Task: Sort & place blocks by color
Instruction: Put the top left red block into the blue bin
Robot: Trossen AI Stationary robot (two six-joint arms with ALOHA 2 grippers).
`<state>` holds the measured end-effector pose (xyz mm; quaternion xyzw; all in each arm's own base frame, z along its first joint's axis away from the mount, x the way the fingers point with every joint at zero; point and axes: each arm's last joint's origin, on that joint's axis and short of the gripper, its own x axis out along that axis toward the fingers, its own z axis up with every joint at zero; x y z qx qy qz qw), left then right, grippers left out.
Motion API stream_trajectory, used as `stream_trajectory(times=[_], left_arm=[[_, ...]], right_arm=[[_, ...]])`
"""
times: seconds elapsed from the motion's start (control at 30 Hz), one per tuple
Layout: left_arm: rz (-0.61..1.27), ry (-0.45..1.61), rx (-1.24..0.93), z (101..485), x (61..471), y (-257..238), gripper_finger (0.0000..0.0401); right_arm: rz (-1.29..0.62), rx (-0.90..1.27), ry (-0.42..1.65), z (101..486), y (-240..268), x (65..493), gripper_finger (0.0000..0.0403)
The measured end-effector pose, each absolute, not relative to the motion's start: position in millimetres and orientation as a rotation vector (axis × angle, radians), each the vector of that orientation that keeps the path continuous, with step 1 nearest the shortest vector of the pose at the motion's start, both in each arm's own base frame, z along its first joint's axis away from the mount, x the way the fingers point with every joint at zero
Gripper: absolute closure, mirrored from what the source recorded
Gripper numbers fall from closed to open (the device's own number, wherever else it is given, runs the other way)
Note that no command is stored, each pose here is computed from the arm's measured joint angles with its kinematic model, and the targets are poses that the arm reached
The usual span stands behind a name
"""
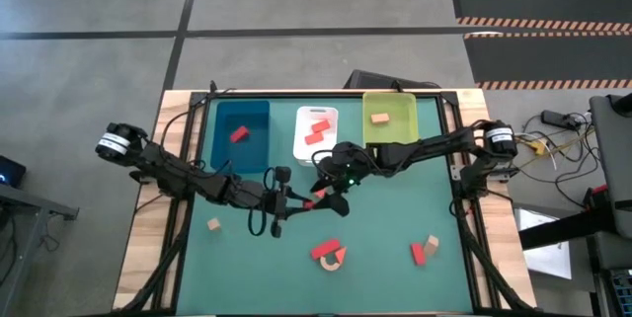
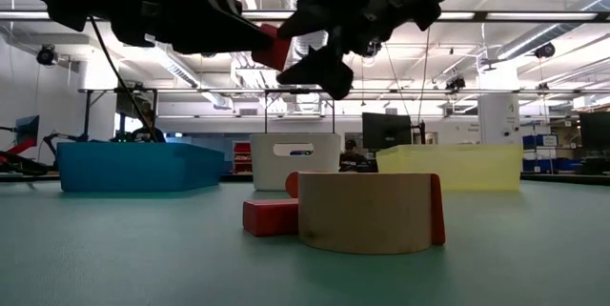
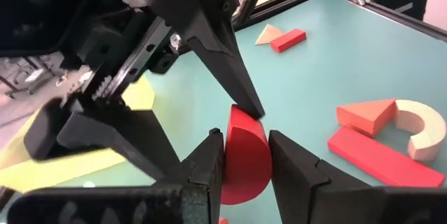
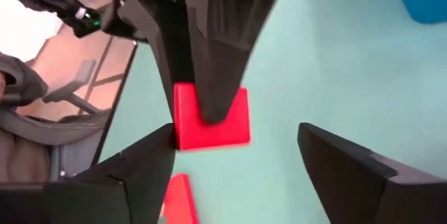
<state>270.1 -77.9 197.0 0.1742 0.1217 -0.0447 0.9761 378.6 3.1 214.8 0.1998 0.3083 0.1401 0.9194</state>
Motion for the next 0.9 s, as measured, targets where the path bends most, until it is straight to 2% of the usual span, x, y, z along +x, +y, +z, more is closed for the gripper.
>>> stream_trajectory(times=[0.2, 0.57, 0.73, 0.9], left_arm=[[-0.086, 0.267, 0.285, 198.9, 268.6, -78.3, 0.0327], [0.021, 0.421, 0.173, 216.6, 253.1, -70.3, 0.0327], [0.144, 0.547, 0.061, 235.3, 238.7, -58.8, 0.0327], [0.345, 0.707, -0.059, 263.0, 218.5, -31.9, 0.0327]], right_arm=[[0.260, 0.393, 0.722, 222.4, 1.5, 363.6, 0.0111], [0.077, 0.280, 0.957, 236.9, -2.3, 322.0, 0.0141], [-0.007, 0.180, 0.990, 241.6, -5.2, 312.6, 0.0153], [-0.016, 0.109, 0.970, 245.1, -6.6, 311.6, 0.0163]])
